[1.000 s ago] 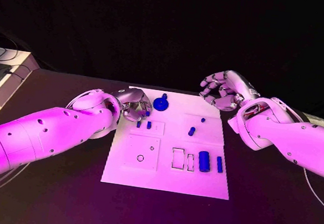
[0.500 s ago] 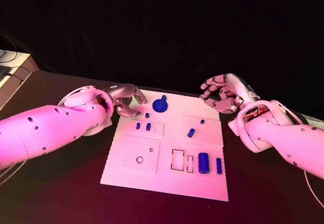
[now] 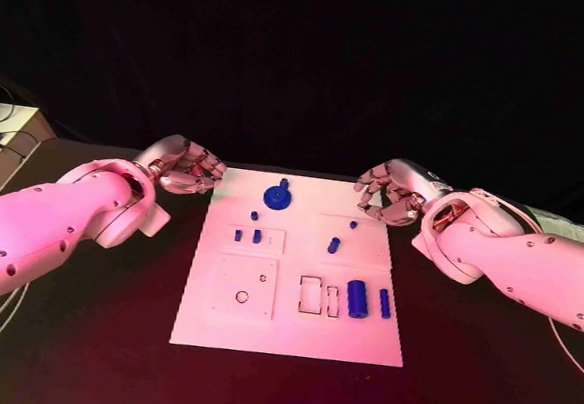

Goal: Assemble the parts on the task board

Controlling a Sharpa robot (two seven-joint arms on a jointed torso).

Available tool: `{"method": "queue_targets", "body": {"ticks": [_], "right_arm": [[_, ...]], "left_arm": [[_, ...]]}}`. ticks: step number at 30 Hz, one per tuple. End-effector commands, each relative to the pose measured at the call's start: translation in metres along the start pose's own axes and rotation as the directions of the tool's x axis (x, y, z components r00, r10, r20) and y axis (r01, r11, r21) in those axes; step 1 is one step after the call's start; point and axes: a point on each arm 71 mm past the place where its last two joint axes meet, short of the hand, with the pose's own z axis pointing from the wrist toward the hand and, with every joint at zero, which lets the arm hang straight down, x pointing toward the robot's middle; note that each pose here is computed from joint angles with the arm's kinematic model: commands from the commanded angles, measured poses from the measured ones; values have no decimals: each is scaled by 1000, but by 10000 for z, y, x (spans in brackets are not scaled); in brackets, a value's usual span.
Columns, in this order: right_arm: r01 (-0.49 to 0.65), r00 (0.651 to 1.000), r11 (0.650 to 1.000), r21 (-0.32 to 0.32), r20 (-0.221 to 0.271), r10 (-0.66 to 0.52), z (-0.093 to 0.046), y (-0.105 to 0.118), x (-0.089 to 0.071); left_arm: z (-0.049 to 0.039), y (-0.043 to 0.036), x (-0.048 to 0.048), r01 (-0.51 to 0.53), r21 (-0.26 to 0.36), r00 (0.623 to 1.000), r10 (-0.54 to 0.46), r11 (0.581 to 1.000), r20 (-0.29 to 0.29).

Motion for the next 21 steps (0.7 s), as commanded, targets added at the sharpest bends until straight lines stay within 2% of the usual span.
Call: {"method": "queue_targets", "body": {"ticks": [1, 4, 10, 14, 21], "right_arm": [[219, 969, 975, -25, -111, -220, -19, -19, 115], [308, 943, 951, -34, -122, -310, -32, -30, 168], [390, 914, 920, -38, -106, -392, -27, -8, 260], [404, 908, 914, -47, -101, -407, -8, 34, 315], [396, 911, 916, -67, -99, -401, 22, 110, 389]], "left_arm": [[-83, 2, -25, 401, 74, 916, -401, 913, -20], [-200, 71, -66, 487, 90, 873, -487, 869, -31], [-333, 108, -118, 550, 122, 834, -551, 826, -34], [-383, 120, -146, 566, 130, 823, -568, 814, -26], [-417, 126, -166, 570, 133, 819, -573, 811, -15]]}}
